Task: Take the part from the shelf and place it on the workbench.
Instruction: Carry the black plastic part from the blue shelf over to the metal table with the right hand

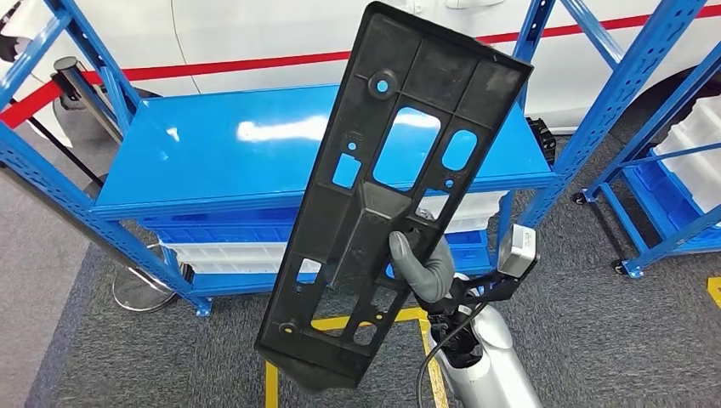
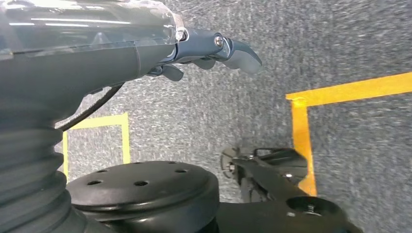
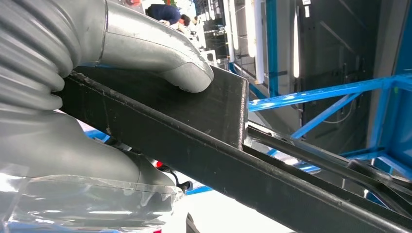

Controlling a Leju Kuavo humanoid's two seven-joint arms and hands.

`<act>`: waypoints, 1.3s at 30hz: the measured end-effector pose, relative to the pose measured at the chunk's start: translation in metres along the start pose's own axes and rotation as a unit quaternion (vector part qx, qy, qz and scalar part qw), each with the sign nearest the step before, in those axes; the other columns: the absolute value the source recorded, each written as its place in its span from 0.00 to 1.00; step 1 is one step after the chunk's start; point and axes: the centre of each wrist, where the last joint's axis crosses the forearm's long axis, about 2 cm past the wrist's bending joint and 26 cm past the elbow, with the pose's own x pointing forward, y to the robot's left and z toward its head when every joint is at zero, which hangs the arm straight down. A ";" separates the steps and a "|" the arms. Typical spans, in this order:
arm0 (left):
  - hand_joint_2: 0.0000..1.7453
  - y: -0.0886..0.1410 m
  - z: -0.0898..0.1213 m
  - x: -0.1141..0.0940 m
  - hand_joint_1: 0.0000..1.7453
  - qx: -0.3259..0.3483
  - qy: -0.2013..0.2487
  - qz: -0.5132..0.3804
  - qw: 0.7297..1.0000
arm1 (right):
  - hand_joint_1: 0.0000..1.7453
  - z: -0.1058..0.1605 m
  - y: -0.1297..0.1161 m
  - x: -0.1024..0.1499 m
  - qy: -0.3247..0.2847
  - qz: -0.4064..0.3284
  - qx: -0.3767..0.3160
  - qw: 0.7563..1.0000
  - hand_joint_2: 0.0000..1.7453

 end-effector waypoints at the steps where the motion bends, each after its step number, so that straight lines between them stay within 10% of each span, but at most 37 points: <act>1: 1.00 0.000 0.000 0.000 0.00 0.000 -0.001 -0.001 1.000 | 1.00 0.000 0.000 0.000 0.000 0.000 0.000 1.000 1.00; 39: 1.00 0.005 -0.003 0.002 0.00 0.002 -0.008 -0.006 1.000 | 1.00 0.003 0.002 -0.002 -0.001 -0.007 -0.003 1.000 1.00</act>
